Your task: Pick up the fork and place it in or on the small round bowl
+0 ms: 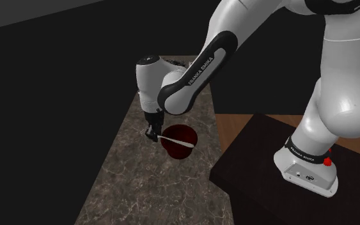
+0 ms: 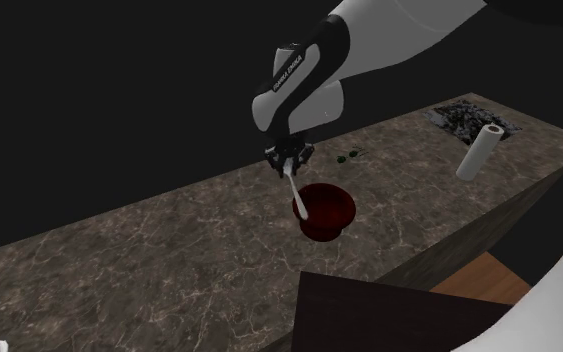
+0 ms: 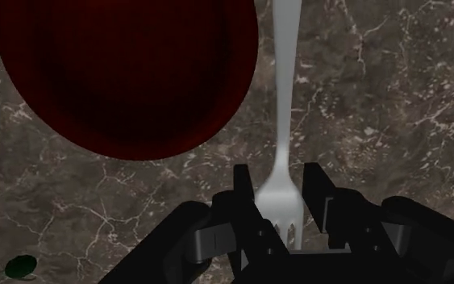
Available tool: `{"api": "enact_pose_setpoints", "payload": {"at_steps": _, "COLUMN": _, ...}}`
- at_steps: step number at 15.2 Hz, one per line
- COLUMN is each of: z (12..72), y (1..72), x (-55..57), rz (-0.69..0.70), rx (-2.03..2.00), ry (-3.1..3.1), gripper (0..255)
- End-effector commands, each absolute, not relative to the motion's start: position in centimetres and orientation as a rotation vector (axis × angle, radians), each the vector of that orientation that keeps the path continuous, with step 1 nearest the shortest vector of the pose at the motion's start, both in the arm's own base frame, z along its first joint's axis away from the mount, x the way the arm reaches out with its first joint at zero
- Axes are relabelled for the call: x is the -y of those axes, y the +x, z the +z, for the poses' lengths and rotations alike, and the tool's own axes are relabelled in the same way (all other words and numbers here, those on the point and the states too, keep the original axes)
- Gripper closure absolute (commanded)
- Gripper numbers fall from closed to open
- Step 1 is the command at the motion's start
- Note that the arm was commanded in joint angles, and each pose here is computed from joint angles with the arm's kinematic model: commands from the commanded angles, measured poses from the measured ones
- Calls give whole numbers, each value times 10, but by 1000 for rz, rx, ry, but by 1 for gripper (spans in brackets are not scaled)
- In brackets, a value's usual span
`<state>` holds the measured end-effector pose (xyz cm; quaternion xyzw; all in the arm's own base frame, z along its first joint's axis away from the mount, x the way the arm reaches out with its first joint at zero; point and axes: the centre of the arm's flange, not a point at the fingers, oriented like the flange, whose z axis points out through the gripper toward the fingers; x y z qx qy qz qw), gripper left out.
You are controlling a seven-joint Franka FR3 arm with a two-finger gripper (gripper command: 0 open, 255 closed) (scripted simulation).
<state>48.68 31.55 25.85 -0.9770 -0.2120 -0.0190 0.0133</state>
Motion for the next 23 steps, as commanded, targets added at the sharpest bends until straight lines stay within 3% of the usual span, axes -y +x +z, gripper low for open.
{"api": "enact_pose_setpoints", "payload": {"at_steps": 1, "z": 259, "y": 481, "x": -288, "rz": -59, "rx": 662, "ry": -3043, "gripper": 255}}
{"api": "enact_pose_setpoints", "payload": {"at_steps": 7, "z": 261, "y": 467, "x": -207, "rz": -59, "rx": 662, "ry": -3043, "gripper": 255}}
{"api": "enact_pose_setpoints", "payload": {"at_steps": 23, "z": 185, "y": 466, "x": -207, "rz": -59, "rx": 662, "ry": -3043, "gripper": 255}}
